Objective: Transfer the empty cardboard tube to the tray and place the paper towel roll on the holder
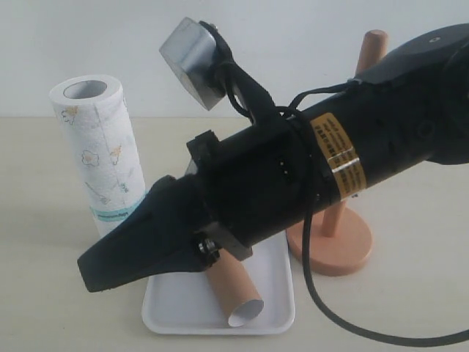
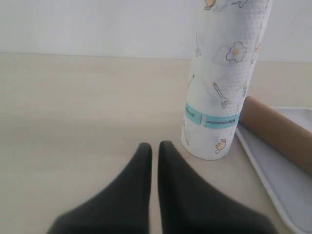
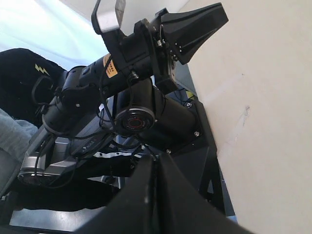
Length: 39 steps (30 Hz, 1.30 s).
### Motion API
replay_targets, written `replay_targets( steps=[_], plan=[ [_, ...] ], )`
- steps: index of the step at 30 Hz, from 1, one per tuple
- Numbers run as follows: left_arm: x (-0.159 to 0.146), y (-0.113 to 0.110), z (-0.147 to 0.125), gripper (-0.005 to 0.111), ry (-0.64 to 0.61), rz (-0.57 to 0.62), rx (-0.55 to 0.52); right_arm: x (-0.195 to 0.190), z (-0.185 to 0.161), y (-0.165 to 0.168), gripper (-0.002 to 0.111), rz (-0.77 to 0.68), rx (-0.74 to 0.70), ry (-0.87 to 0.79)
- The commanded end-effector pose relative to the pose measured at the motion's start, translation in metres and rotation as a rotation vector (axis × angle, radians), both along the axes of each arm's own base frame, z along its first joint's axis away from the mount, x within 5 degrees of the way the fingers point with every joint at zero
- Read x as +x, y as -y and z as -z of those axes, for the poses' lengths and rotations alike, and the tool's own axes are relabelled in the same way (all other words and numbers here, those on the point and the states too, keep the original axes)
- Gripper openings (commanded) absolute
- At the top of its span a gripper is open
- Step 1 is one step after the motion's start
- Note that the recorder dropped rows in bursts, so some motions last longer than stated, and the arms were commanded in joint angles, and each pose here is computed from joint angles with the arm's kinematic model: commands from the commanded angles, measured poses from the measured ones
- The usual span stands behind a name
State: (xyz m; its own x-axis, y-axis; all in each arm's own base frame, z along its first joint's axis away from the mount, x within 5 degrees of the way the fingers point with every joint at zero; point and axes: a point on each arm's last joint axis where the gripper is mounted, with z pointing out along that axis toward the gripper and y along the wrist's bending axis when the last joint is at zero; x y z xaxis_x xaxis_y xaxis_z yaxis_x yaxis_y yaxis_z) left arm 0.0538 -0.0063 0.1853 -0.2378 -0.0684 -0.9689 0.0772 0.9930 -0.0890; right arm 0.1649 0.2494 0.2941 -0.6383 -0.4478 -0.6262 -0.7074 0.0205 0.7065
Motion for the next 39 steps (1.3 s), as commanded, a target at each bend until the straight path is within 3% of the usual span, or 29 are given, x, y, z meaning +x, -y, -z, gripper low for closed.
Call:
replay_targets(
  steps=[1,10,23,32,39],
  plan=[
    [0.000,0.000,0.000,0.005,0.006,0.003,-0.007,-0.001,-0.004,0.001,0.001,-0.001,0.010,0.018],
    [0.000,0.000,0.000,0.005,0.006,0.003,-0.007,-0.004,0.002,0.002,0.001,-0.080,0.064,0.190],
    [0.000,0.000,0.000,0.005,0.006,0.003,-0.007,-0.020,0.075,0.029,0.001,0.031,-0.139,0.179],
    [0.000,0.000,0.000,0.005,0.006,0.003,-0.007,-0.049,0.061,0.063,0.001,0.136,-0.109,0.301],
    [0.000,0.000,0.000,0.005,0.006,0.003,-0.007,-0.070,0.049,0.103,0.001,0.352,-0.076,0.484]
  ],
)
